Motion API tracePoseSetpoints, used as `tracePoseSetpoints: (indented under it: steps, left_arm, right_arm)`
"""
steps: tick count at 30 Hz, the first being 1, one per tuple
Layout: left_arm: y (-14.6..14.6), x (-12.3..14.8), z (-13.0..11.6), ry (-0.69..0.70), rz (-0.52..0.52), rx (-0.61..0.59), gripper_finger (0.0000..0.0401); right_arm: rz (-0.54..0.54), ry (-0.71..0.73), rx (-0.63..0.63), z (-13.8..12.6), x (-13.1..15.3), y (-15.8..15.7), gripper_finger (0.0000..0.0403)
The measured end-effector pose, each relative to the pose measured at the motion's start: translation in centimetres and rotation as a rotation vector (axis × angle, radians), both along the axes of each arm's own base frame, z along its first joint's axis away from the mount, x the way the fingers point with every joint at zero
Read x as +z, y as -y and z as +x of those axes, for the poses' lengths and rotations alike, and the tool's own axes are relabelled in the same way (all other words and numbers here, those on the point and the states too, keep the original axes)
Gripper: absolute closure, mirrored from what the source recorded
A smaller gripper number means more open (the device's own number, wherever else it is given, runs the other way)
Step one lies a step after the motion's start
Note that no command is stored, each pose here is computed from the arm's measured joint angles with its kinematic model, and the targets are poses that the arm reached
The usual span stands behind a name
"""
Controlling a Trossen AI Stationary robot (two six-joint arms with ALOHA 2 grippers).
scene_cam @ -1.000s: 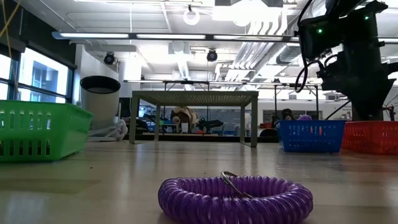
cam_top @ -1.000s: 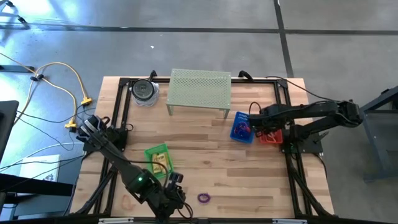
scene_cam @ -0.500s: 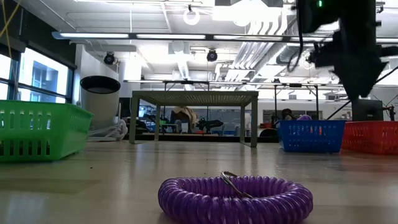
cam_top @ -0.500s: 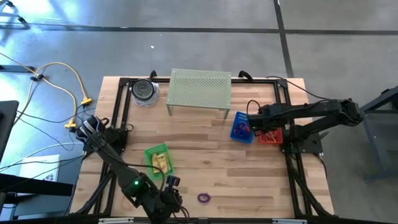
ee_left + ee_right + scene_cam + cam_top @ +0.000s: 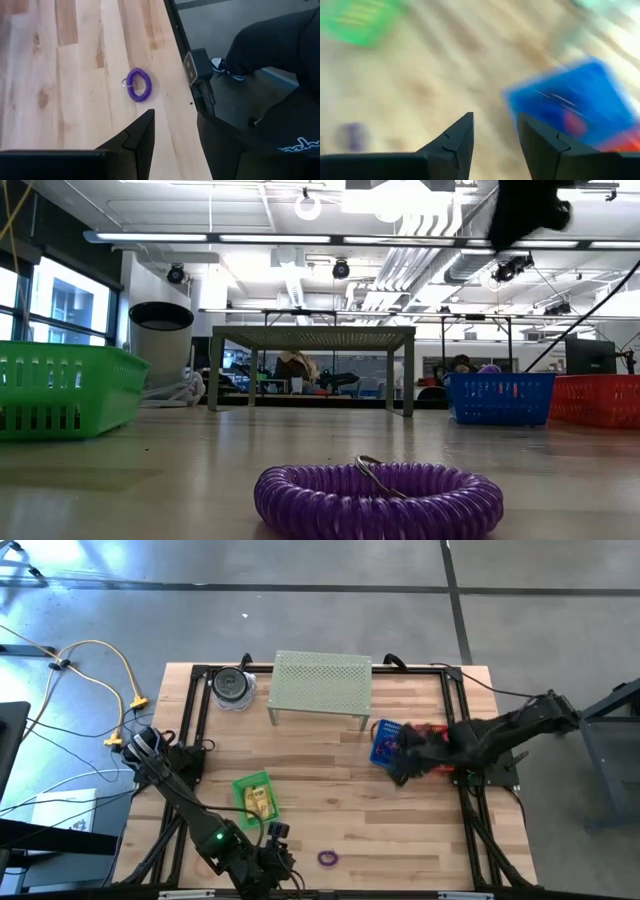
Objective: Pick & Place Office Desk Supplies
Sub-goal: Put the violet spring keychain into the blue bin
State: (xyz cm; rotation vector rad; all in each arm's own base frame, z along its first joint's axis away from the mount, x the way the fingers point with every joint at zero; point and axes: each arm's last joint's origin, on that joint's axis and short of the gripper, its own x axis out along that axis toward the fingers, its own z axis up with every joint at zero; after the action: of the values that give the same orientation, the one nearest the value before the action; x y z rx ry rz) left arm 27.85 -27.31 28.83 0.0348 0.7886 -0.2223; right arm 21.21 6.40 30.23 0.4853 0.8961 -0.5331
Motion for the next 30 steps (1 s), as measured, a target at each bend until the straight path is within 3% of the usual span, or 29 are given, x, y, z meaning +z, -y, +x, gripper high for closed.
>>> tracePoseSetpoints:
  steps: [6, 12, 17, 24, 30]
  left_arm:
    - [0.2, -1.0, 0.2, 0.025, -0.049, 0.010, 0.0260]
    - [1.2, -0.9, -0.5, 0.037, -0.080, -0.014, 0.0260]
    - [2.1, -0.8, -1.3, 0.043, -0.117, -0.012, 0.0260]
    - [3.3, -1.0, -2.4, 0.063, -0.150, -0.048, 0.0260]
    - [3.9, -1.0, -3.2, 0.061, -0.153, -0.071, 0.0260]
  right_arm:
    - [-0.027, 0.372, 0.448, 2.4, 1.7, -6.8, 0.0259]
    - [-0.283, 0.517, 0.827, 4.4, 0.1, -12.6, 0.0245]
    - [-0.331, 0.589, 0.857, 7.5, -2.8, -14.9, 0.0216]
    - [-0.336, 0.441, 0.894, 10.7, -6.5, -15.4, 0.0150]
    - [-0.323, 0.359, 0.940, 11.9, -9.9, -16.2, 0.0136]
